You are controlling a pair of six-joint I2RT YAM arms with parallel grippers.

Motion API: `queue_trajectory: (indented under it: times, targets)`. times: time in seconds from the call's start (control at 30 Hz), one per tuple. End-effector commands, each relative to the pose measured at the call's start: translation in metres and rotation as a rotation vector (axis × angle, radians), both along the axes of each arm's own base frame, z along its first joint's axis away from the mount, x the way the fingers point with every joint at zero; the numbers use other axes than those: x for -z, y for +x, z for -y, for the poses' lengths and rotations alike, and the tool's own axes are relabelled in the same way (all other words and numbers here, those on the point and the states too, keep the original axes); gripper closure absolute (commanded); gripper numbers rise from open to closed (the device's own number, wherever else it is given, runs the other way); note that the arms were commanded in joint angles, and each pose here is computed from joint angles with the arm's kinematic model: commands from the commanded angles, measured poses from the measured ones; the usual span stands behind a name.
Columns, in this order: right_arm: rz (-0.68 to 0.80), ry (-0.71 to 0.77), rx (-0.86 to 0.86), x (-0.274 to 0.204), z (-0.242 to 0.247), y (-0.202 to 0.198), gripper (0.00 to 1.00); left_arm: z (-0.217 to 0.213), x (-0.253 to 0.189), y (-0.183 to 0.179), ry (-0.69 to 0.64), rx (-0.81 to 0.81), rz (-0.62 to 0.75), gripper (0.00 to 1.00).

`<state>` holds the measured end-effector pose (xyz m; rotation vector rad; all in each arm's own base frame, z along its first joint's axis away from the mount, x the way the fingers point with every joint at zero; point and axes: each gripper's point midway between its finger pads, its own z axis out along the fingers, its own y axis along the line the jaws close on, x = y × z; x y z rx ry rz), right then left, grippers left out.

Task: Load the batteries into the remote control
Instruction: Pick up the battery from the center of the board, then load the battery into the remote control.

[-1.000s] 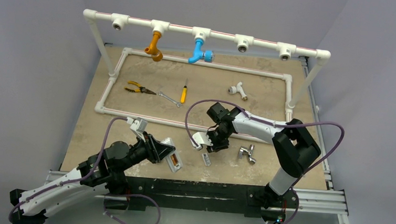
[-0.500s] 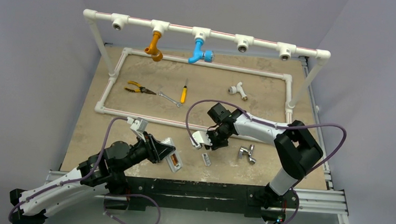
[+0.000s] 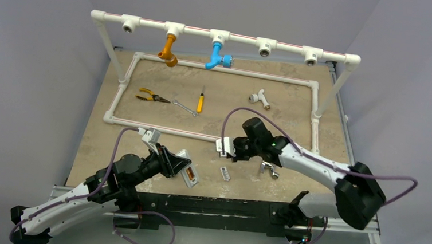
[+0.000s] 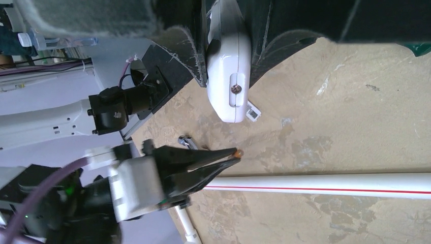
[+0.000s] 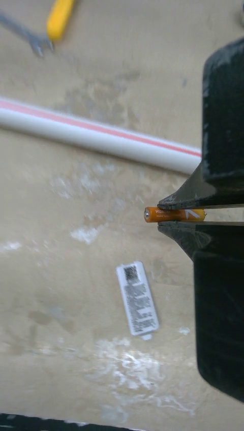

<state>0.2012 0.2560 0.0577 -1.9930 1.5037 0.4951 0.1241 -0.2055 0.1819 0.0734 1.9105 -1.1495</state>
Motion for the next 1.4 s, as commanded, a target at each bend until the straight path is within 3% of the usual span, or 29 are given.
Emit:
queue_trajectory:
  times: [0.0,0.23,0.37,0.5,0.63,1.07,1.37]
  targets:
    - [0.091,0.474,0.22,-0.097,-0.037,0.019,1.0,0.0,-0.023,0.004,-0.053,-0.018,0.035,1.0]
    - [-0.073,0.807,0.582,-0.157,-0.009,0.006,1.0,0.007,-0.03,0.009,-0.093,-0.027,0.036,1.0]
    - [-0.309,0.978,0.772,-0.184,0.004,-0.008,1.0,0.02,-0.032,0.011,-0.109,-0.005,0.02,1.0]
    - [-0.486,1.137,0.859,-0.204,0.005,-0.019,1.0,0.032,-0.038,0.014,-0.147,0.006,0.007,1.0]
    - [-0.461,1.205,0.843,-0.218,-0.006,-0.031,1.0,0.04,-0.05,0.019,-0.208,0.007,0.0,1.0]
    - [-0.314,1.065,0.696,-0.213,-0.079,-0.08,1.0,0.043,-0.054,0.019,-0.238,0.003,-0.054,1.0]
    - [-0.286,1.048,0.687,-0.201,-0.083,-0.085,1.0,0.045,-0.053,0.016,-0.277,0.018,-0.075,1.0]
